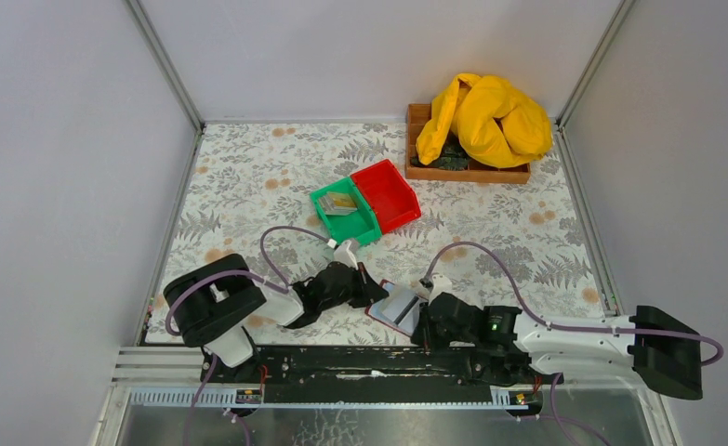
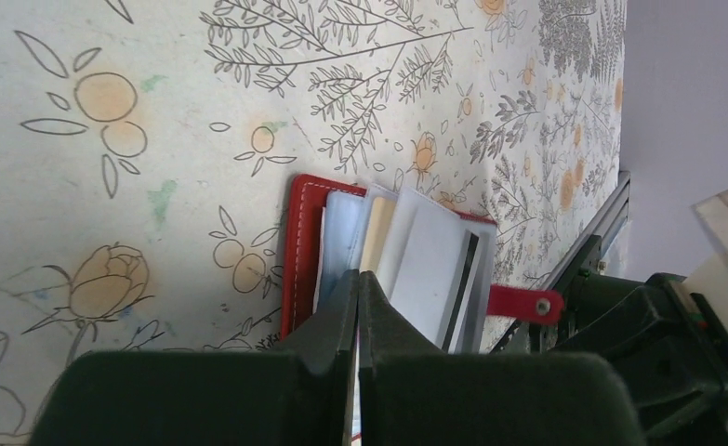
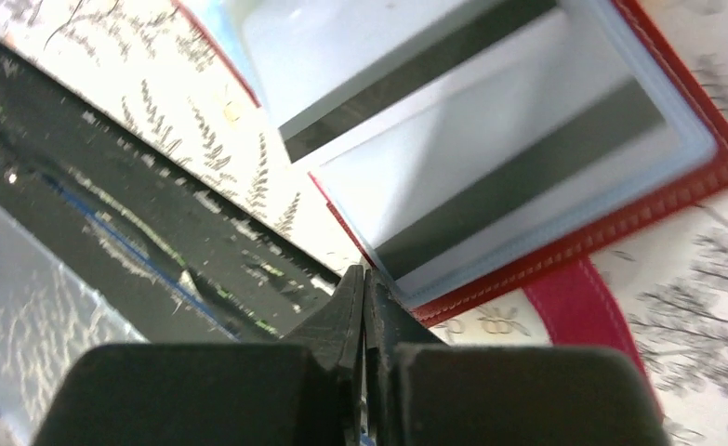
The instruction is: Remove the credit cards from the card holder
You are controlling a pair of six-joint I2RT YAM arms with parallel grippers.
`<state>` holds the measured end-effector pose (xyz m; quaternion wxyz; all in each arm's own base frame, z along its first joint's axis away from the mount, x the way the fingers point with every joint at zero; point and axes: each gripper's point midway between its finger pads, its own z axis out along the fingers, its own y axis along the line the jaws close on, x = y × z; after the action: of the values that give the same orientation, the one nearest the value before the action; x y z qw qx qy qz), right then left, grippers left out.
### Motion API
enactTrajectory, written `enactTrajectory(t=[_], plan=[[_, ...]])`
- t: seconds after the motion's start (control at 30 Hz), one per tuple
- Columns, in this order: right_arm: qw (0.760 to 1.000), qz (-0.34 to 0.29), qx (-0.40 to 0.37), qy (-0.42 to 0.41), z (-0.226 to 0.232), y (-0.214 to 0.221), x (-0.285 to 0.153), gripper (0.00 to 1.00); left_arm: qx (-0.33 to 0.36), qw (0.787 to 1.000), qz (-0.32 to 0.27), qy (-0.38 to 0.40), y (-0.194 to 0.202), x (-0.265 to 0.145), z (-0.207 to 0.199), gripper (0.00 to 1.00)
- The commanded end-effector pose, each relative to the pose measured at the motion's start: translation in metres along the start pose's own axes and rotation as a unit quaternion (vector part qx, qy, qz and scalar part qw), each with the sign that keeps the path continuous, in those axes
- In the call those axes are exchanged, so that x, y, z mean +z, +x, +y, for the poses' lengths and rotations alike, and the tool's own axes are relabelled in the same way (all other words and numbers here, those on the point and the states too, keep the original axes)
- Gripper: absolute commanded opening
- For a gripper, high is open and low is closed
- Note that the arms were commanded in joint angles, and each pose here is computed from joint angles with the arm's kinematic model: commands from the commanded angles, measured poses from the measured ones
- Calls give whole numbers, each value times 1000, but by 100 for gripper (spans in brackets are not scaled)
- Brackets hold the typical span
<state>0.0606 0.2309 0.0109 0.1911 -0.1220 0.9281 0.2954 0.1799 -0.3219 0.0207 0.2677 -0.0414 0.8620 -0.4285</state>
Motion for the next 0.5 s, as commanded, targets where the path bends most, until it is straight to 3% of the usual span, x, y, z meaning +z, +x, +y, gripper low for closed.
enactTrajectory(t=[0.0, 0.23, 0.47], plan=[[994, -48, 0, 95, -34, -17, -9, 0, 9, 1000, -1, -12, 0, -5, 10, 0], [991, -75, 31, 103, -49, -35, -14, 0, 7, 1000, 0, -10, 1, -9, 9, 0], [994, -104, 20, 17, -18, -59, -28, 2, 5, 1000, 1, -14, 2, -10, 13, 0]])
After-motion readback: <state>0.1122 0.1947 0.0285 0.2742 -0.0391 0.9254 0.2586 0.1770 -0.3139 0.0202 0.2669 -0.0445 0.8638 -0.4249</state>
